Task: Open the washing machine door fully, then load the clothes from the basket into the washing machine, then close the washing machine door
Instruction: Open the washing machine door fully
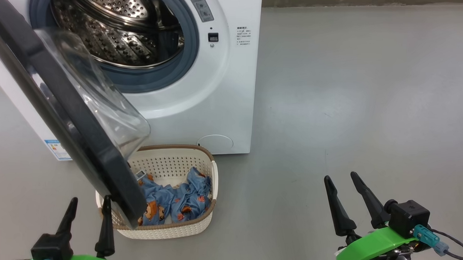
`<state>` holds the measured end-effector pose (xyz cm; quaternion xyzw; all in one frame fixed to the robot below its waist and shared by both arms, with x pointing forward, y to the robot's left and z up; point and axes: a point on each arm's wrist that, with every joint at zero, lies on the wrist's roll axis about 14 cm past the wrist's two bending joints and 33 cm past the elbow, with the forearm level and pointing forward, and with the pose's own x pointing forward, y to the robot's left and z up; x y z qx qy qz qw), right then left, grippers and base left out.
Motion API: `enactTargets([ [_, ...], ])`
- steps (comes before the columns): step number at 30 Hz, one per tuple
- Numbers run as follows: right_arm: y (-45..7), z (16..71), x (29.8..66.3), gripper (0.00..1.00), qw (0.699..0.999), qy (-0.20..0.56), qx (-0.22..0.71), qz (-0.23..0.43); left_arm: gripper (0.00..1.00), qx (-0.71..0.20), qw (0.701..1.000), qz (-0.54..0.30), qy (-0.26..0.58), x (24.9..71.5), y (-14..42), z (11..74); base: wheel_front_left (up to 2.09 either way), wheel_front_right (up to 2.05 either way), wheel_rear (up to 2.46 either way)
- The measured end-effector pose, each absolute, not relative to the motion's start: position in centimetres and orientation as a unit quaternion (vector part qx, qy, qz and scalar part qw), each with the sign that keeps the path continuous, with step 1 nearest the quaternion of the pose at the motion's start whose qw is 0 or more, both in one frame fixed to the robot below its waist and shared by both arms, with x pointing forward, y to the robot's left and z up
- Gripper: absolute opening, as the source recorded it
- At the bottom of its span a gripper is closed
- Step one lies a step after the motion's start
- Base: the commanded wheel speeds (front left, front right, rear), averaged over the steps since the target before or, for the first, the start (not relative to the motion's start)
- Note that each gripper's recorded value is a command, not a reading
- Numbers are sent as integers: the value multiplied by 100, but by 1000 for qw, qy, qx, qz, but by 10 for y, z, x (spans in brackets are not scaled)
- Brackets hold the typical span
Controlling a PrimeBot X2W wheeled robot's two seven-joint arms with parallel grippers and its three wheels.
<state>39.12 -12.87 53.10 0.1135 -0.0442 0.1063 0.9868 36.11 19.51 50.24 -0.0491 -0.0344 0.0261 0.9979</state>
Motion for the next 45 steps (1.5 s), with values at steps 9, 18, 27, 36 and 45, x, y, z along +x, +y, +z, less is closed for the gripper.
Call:
enactTargets([
  [9,-130,533,392,100,987,-47,115,103,100,-52,998,27,-36,360,194,503,0,0,0],
  [18,-128,533,392,100,986,-46,117,105,100,-51,998,32,-36,359,195,504,0,0,0],
  [27,-128,531,393,100,986,-43,121,106,100,-51,998,33,-34,359,196,502,0,0,0],
  [36,-129,529,393,100,986,-41,122,104,100,-51,998,33,-35,358,196,503,0,0,0],
  [45,-127,531,393,100,986,-43,121,106,100,-51,997,36,-37,356,198,504,0,0,0],
])
